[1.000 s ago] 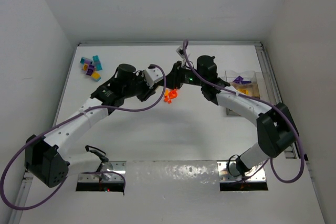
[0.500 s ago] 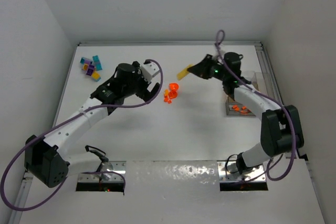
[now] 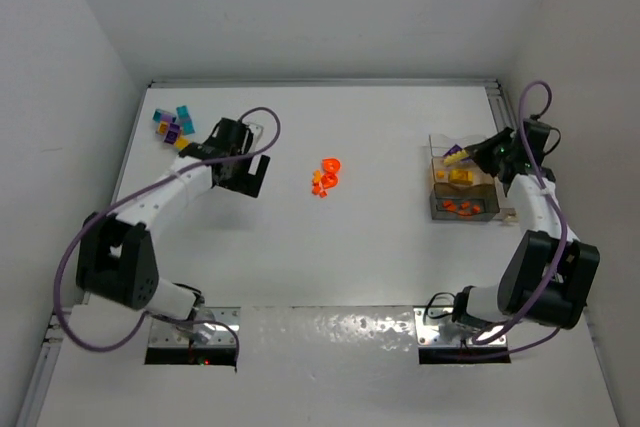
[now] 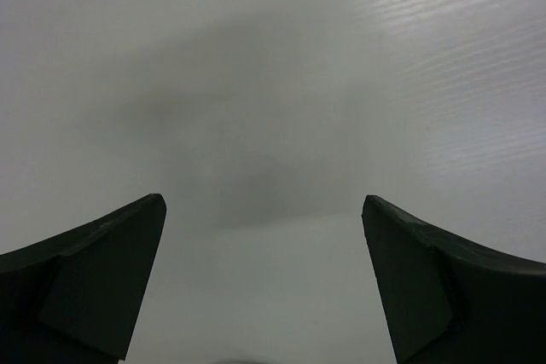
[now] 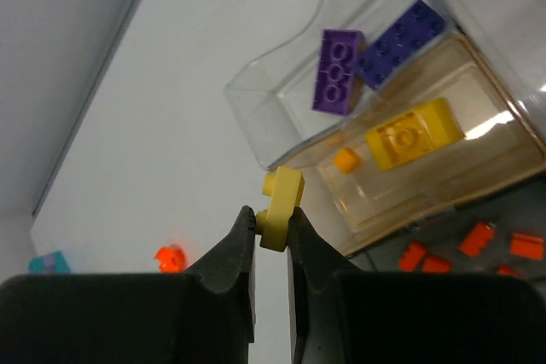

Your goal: Sort the legos into containers by color

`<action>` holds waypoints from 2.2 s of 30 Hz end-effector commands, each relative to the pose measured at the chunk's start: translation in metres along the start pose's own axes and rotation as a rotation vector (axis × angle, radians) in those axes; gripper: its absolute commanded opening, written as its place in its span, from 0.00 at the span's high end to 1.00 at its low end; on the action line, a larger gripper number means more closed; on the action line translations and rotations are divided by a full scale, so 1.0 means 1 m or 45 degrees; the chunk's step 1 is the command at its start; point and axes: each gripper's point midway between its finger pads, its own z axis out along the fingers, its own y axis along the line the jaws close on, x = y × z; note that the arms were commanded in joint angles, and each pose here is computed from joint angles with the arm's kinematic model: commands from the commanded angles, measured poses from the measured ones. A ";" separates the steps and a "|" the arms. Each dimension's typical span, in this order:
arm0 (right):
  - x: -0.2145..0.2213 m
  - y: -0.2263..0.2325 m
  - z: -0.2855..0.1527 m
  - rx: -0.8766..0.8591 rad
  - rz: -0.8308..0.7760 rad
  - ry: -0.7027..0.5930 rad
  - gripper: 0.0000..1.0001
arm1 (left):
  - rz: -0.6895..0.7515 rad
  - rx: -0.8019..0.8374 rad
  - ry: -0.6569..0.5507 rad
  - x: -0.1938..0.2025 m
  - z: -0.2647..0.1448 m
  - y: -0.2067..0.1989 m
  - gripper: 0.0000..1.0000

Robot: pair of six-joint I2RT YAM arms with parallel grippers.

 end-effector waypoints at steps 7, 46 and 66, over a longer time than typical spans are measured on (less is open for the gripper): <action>0.013 -0.041 0.006 0.275 0.107 0.072 1.00 | -0.111 -0.101 -0.098 -0.061 -0.016 0.026 0.02; 0.032 0.032 0.025 0.208 -0.802 0.210 0.54 | -0.079 -0.164 -0.145 -0.072 -0.005 0.035 0.03; 0.263 0.199 0.112 -0.272 -1.522 0.533 0.28 | -0.045 -0.256 -0.143 -0.066 -0.015 0.049 0.06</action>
